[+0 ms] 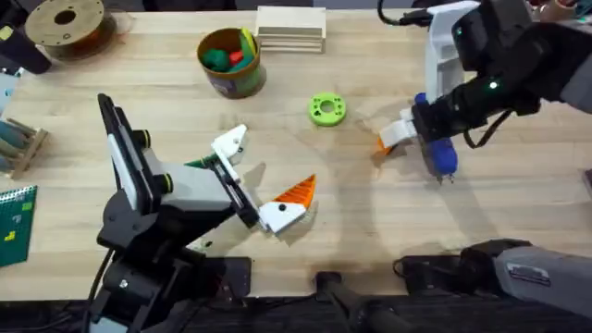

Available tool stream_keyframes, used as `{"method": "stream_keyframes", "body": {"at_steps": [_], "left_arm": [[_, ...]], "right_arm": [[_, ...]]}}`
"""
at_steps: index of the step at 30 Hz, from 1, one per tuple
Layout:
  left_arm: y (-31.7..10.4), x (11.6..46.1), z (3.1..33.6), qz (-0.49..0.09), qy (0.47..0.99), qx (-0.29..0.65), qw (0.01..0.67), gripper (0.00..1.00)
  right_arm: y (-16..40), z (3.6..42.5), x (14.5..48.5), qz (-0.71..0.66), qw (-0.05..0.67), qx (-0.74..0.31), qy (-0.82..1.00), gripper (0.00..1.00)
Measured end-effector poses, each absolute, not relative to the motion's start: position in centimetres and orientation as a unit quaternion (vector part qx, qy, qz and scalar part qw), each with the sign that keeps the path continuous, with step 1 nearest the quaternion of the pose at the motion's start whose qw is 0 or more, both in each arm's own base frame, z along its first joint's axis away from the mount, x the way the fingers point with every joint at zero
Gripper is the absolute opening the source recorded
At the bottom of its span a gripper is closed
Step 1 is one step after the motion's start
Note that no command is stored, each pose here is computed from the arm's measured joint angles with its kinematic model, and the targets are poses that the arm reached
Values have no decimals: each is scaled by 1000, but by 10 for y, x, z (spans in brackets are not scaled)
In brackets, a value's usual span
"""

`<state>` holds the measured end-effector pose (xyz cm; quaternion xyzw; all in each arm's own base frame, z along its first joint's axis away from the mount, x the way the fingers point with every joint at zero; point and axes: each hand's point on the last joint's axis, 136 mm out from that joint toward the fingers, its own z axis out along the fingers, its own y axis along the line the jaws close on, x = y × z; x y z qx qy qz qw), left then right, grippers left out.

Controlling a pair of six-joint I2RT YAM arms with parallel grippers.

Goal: Pick up the gripper from the table and insert it into the empty holder that is missing its gripper. Then pick up a screw, insert it into the mounting hole, and use the screwdriver to tighten it. Finally, clean up the table by picking up the vegetable and placing it into the bucket.

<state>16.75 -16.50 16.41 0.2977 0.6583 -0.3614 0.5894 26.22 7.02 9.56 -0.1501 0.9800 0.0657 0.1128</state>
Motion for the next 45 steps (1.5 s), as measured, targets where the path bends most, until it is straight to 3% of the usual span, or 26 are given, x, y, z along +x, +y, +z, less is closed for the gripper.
{"method": "stream_keyframes", "body": {"at_steps": [16,19,21,22,30,35,41,45], "left_arm": [[-165,168,164,-361,658,298,589,987],[-165,168,164,-361,658,298,589,987],[-165,168,164,-361,658,298,589,987],[-165,168,164,-361,658,298,589,987],[-165,168,164,-361,658,298,589,987],[-165,167,164,-361,658,298,589,987],[-165,167,164,-361,658,298,589,987],[-165,168,164,-361,658,298,589,987]], "right_arm": [[83,92,264,61,118,-217,967,418],[83,92,265,59,118,-220,967,239],[82,93,266,57,120,-222,966,43],[82,93,267,56,122,-223,966,19],[81,110,262,55,123,-223,966,19],[83,170,278,93,228,-202,948,19],[89,216,297,255,329,-148,897,18],[117,204,300,396,295,-123,861,17]]}}
